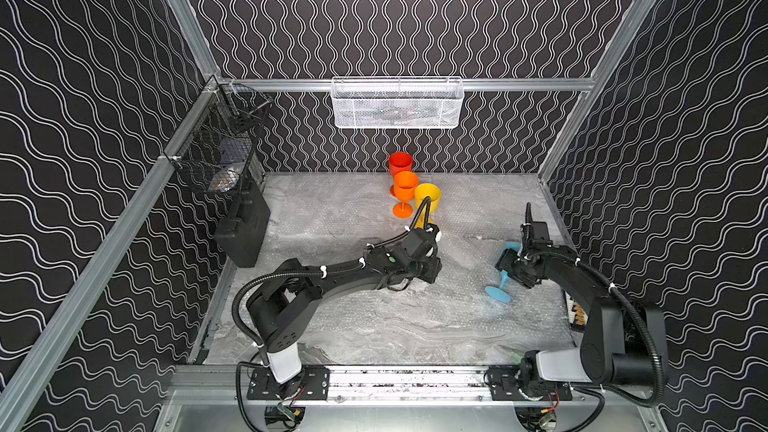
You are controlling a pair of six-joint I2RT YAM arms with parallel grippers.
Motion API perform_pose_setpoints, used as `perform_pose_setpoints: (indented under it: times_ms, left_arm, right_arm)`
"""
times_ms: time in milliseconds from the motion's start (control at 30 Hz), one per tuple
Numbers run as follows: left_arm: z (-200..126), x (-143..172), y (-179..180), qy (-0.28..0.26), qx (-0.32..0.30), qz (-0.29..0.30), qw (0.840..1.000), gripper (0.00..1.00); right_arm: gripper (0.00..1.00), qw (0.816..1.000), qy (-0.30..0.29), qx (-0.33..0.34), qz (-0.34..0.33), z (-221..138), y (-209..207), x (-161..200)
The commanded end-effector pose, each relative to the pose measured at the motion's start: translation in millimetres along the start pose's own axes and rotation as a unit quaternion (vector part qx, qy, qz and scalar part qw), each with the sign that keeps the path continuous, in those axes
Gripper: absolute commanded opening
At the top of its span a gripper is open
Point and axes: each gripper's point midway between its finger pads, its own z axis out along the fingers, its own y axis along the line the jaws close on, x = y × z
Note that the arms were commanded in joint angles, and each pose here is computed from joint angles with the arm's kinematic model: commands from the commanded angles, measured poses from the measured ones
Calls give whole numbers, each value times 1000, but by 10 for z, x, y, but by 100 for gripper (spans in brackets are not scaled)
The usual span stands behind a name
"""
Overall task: Unpack wine glasses from bubble wrap
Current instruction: Pick up the wine glass from the bubble wrap.
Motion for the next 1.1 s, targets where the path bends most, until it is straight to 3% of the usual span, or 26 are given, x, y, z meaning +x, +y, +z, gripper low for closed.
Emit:
perform_pose_setpoints:
  times_ms: [0,267,533,867,1067]
  left_arm:
    - [-60,-103,-54,-14,9,-1,1000,38]
    - [-85,-139,-98,-21,20,-4,1000,39]
    - [-95,-131,-102,-22,22,-5,1000,39]
    - [-106,-125,-75,-23,17,-6,1000,39]
    - [-102,-140,-101,-23,23,-7,999,39]
  right_arm:
    - [61,1000,-1,7,-7,-59,-3,-7]
    - [57,1000,-10,6,-20,-104,53,-3]
    - [57,999,28,11,-34,114,130,171]
    - [24,998,39,22,-35,198,107,194]
    - [13,998,33,21,-39,98,124,167]
